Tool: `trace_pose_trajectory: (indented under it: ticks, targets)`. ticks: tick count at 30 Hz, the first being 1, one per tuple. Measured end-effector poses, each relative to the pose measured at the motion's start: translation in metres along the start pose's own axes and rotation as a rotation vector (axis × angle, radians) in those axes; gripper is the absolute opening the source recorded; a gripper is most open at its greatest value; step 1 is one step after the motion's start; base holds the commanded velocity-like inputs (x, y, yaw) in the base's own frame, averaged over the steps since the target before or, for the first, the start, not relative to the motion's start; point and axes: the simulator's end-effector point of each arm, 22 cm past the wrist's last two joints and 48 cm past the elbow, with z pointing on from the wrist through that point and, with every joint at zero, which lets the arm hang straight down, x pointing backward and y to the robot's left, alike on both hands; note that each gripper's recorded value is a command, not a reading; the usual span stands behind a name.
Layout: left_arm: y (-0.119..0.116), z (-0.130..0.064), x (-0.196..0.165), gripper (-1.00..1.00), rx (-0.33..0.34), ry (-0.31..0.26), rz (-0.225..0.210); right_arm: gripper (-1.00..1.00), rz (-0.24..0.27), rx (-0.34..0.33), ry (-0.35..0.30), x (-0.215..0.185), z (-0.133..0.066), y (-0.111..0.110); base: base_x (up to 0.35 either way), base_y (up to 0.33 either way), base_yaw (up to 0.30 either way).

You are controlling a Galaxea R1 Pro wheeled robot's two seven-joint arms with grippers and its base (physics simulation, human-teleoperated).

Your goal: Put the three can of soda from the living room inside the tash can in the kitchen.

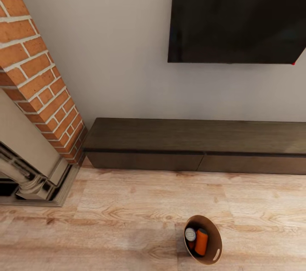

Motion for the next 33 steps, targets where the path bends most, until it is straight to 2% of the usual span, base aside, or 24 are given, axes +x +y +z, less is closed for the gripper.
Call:
trace_pose_trajectory:
  ticks: [6, 15, 33]
  targets:
    - [-0.016, 0.001, 0.002, 1.0, 0.019, 0.002, -0.007, 1.0, 0.005, -0.01, 0.001, 0.001, 0.0, 0.008, 0.0, 0.0, 0.0]
    - [-0.022, 0.002, 0.003, 1.0, 0.026, 0.002, -0.011, 1.0, 0.012, -0.036, 0.001, 0.001, 0.001, 0.03, 0.0, 0.0, 0.0]
    - [-0.023, 0.002, 0.002, 1.0, 0.027, 0.002, -0.011, 1.0, 0.012, -0.041, 0.001, 0.001, 0.001, 0.033, 0.0, 0.0, 0.0]
